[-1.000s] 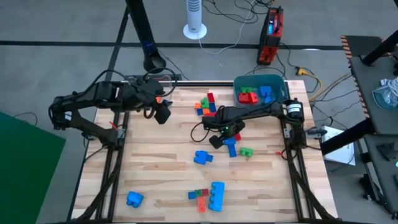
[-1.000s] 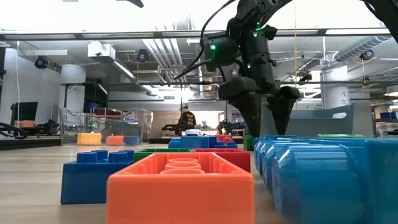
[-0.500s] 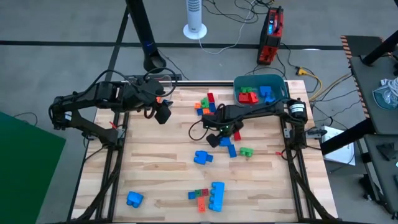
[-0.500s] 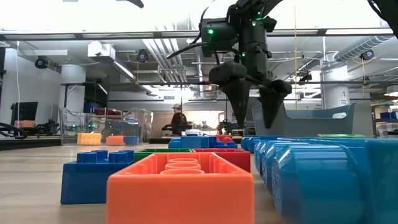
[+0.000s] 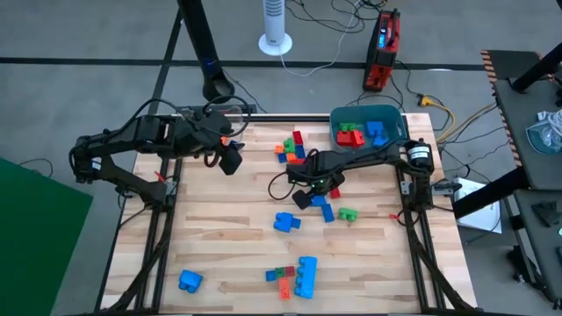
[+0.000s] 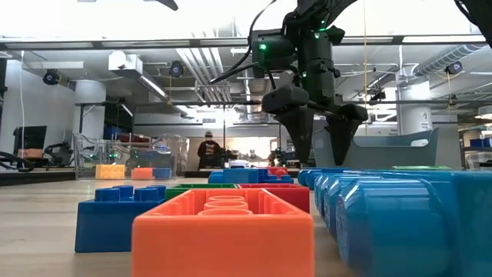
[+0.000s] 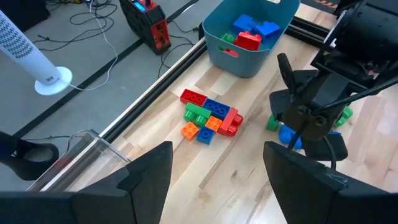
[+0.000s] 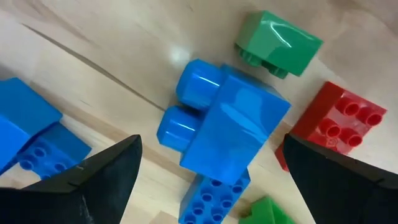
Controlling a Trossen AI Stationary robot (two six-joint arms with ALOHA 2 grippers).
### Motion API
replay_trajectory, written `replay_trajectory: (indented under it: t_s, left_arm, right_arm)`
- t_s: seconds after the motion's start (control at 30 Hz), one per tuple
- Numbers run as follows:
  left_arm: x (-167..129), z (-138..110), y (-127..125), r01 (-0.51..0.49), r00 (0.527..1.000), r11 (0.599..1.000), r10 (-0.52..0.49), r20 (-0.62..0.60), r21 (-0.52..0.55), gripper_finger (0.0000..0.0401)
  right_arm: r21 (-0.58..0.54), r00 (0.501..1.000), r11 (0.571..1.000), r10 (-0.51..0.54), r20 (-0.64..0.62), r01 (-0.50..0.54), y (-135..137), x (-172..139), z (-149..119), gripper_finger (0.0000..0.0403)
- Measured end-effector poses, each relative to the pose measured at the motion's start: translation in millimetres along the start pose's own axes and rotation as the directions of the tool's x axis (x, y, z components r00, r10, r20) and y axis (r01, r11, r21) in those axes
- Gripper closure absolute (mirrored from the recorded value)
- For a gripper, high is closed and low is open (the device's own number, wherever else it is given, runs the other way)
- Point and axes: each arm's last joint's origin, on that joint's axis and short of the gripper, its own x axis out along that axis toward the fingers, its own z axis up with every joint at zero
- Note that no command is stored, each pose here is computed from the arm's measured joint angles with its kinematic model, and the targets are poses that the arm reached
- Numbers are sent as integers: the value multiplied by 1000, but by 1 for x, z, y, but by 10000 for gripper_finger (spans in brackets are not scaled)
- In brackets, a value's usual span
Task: Sort blocks by size
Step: Put the big blue game piece into the blue bin
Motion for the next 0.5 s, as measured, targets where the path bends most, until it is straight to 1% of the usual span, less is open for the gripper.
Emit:
replay_trajectory:
  t_s: [0.13,0.33,0.5]
  left_arm:
    - [0,0,0,-1,1000,1000,1,-1,1,163]
    - [1,-1,0,-2,1000,1000,2,-5,3,163]
    - [3,-2,0,-5,1000,1000,5,-11,7,163]
  right_arm:
    - [9,1000,1000,10,-2,-10,-2,9,-1,23]
    - [35,998,998,60,6,-61,-5,25,-2,23]
    - [35,998,997,64,9,-64,-6,29,-3,24]
